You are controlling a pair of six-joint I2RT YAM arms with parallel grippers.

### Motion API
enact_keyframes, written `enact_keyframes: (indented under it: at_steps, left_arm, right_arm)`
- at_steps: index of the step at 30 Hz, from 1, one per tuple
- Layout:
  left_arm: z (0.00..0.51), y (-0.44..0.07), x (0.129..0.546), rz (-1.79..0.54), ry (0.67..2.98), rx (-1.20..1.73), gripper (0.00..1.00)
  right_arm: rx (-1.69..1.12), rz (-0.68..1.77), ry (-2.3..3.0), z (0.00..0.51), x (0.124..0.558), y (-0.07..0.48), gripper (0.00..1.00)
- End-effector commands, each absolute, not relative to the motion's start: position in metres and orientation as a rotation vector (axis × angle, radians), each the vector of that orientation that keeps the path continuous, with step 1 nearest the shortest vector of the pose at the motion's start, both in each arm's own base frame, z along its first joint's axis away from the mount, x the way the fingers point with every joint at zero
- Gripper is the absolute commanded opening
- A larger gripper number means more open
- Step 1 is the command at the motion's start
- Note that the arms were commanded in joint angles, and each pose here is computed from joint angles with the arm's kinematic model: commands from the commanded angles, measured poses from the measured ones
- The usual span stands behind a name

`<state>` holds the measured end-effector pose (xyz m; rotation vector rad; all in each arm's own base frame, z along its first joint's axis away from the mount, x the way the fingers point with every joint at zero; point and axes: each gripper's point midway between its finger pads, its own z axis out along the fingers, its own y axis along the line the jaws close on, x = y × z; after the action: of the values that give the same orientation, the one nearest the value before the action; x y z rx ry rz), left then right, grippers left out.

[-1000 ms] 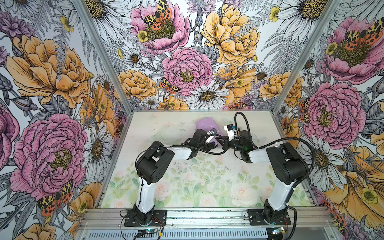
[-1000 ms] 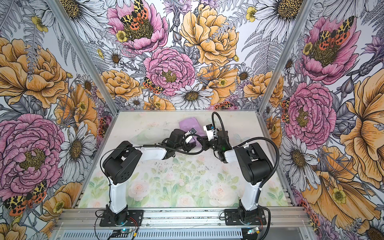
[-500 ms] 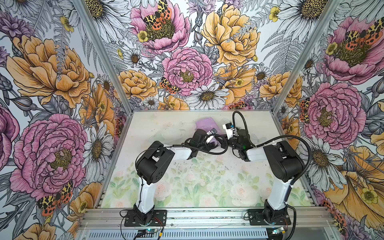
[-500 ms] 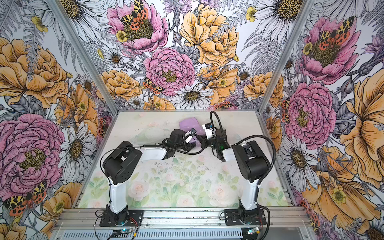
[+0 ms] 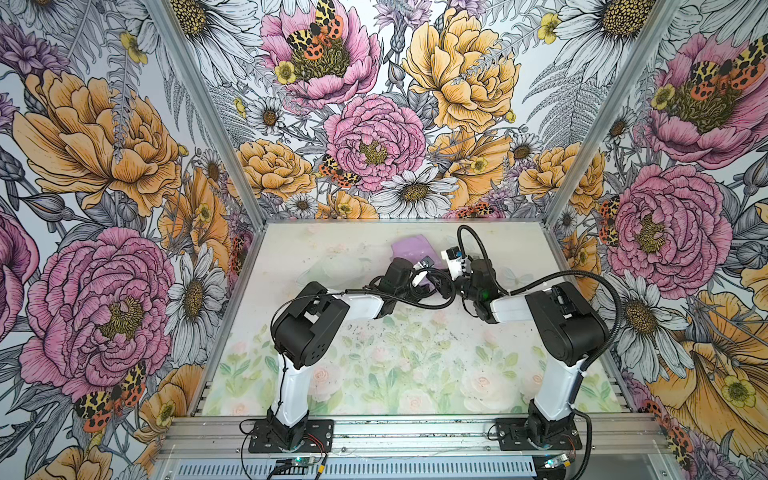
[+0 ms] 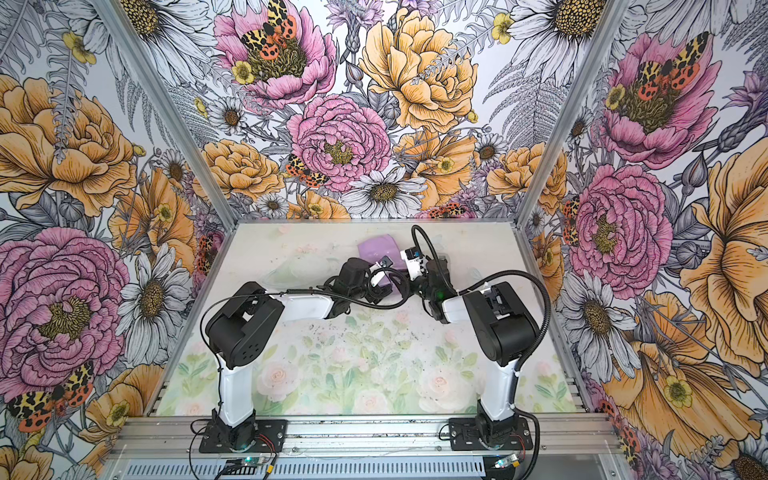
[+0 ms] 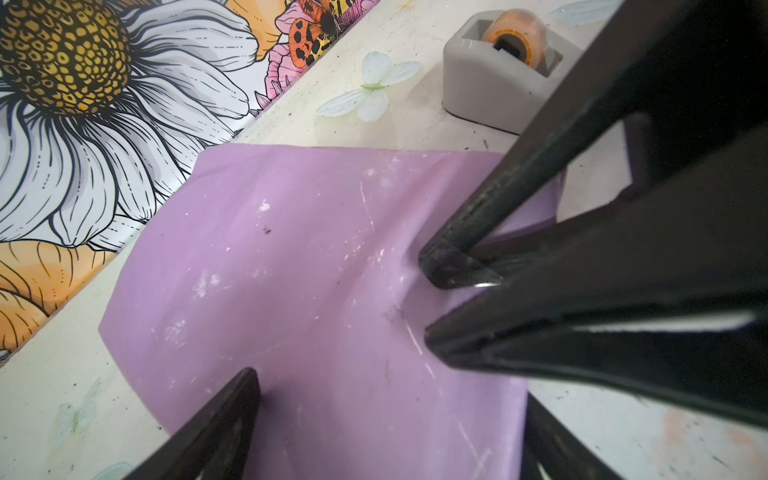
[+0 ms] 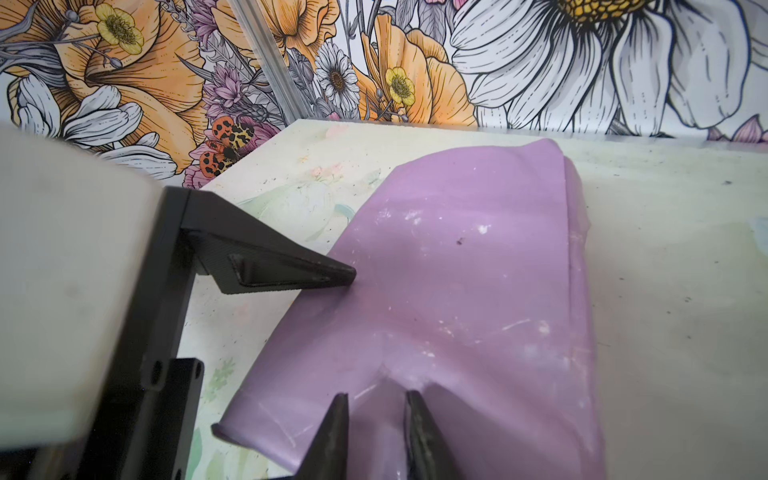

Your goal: Wrap the gift box in paper

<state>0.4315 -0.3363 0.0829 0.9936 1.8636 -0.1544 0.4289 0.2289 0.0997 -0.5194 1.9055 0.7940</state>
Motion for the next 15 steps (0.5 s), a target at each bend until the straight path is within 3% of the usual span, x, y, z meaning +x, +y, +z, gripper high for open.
enact_keyframes:
  at_steps: [1, 8, 15]
  left_arm:
    - [-0.004, -0.298, 0.402, -0.131, 2.172, 1.059, 0.86]
    - [-0.003, -0.298, 0.402, -0.127, 2.171, 1.063, 0.86]
    - [-0.003, -0.298, 0.402, -0.127, 2.171, 1.064, 0.86]
  right_arm:
    - [-0.505, 0.718, 1.951, 0.099, 0.433, 0.221, 0.35]
    - [-0.471, 0.744, 1.931, 0.124, 0.432, 0.221, 0.50]
    - [-0.459, 0.799, 1.909, 0.151, 0.426, 0.222, 0.57]
